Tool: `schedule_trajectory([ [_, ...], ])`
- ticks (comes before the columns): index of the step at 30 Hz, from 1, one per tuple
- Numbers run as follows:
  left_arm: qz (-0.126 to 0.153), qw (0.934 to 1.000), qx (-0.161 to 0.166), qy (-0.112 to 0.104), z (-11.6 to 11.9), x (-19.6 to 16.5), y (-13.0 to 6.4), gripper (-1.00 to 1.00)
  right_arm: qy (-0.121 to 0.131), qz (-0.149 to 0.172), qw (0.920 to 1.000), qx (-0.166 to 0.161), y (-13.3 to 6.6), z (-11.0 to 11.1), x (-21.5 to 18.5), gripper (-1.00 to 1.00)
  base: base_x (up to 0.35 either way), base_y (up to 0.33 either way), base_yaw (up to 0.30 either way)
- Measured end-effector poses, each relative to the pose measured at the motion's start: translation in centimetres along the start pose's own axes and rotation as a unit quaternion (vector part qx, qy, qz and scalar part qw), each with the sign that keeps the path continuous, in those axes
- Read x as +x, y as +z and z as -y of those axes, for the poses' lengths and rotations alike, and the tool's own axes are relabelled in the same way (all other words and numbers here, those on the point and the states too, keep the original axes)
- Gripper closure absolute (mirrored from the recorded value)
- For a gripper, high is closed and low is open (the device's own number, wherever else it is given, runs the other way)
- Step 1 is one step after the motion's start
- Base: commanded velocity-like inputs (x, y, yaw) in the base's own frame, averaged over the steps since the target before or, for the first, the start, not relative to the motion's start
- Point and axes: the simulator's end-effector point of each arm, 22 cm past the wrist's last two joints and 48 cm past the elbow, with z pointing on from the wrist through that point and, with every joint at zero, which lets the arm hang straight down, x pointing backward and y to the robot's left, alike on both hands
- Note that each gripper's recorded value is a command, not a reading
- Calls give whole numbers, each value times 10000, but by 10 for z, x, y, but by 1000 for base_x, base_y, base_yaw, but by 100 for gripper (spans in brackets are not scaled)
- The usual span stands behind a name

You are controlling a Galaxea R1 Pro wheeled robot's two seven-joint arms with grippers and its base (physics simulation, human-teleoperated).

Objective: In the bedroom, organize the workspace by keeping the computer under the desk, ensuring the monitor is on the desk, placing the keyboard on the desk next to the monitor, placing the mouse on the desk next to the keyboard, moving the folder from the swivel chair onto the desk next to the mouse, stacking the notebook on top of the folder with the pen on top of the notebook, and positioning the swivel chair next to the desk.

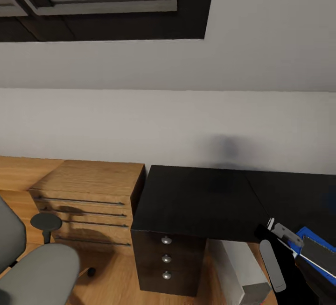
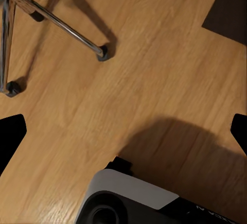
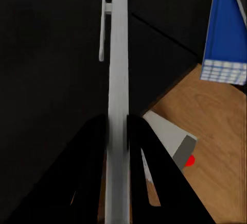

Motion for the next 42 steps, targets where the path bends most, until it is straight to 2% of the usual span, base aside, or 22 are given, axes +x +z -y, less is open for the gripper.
schedule_trajectory([
  [15,-57,10000,-17,18,-1,5,1,-100,-31,34,9999,129,7,14,-5,100,0,0,-230],
  [24,-109,9999,-31,35,-2,9,1,-100,64,-84,9993,372,18,37,2,100,0,0,-147],
  [33,-165,9998,-38,55,-2,13,2,-100,55,-117,9991,400,21,39,6,100,1,0,-130],
  [42,-172,9998,-35,58,-2,14,1,-100,58,-46,9994,343,19,35,0,100,145,0,-9],
])
